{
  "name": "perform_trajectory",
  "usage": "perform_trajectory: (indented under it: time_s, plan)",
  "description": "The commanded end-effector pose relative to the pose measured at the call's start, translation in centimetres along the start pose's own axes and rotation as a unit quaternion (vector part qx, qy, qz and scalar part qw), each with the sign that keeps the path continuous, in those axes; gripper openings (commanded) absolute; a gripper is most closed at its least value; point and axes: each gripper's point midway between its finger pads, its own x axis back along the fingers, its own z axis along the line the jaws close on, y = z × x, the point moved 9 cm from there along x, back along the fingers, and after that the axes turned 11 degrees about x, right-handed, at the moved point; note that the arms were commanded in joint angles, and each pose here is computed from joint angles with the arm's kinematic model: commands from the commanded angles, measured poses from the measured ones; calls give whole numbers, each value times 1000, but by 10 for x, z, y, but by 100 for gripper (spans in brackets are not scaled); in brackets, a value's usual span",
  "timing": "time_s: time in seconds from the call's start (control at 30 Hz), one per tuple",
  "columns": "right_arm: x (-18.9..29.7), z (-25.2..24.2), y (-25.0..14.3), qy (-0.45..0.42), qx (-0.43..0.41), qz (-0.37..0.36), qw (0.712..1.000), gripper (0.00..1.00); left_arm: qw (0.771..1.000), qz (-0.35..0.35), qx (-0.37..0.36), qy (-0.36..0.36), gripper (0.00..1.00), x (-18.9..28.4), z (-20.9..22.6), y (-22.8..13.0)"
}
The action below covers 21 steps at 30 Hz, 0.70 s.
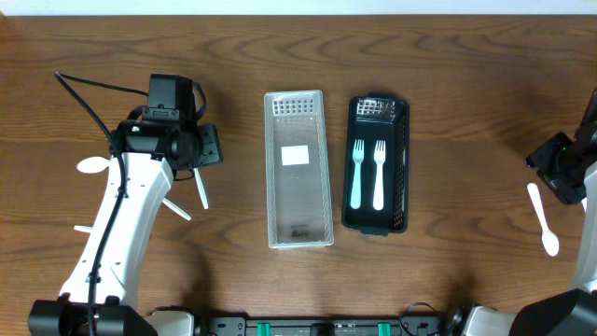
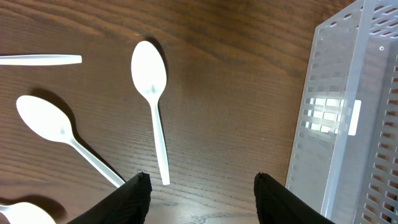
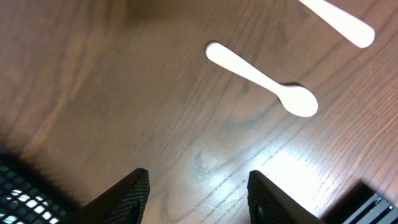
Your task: Pack container
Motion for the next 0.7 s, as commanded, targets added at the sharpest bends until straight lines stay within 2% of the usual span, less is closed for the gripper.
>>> perform_trajectory:
  time_s: [0.0, 0.1, 0.3, 0.37, 0.43, 0.67]
  plan:
    - [-4, 1, -1, 3, 17, 2, 1000, 54, 1000, -12, 1, -2, 56, 4, -3, 5]
    - [-5, 8, -1, 18, 42, 3, 999, 52, 1000, -13, 1, -2, 56, 4, -3, 5]
    - [-24, 38, -17, 50, 130, 43, 989, 13, 1000, -15, 1, 1, 56, 4, -2, 6]
    - [-37, 50, -23, 59, 159, 48, 984, 4, 1000, -15, 1, 1, 56, 4, -2, 6]
    - [-52, 65, -31, 77, 193, 48, 977, 1, 1000, -15, 1, 1, 56, 4, -2, 6]
    - [-85, 117, -43, 121, 325, 10, 938, 1, 1000, -14, 1, 1, 56, 4, -2, 6]
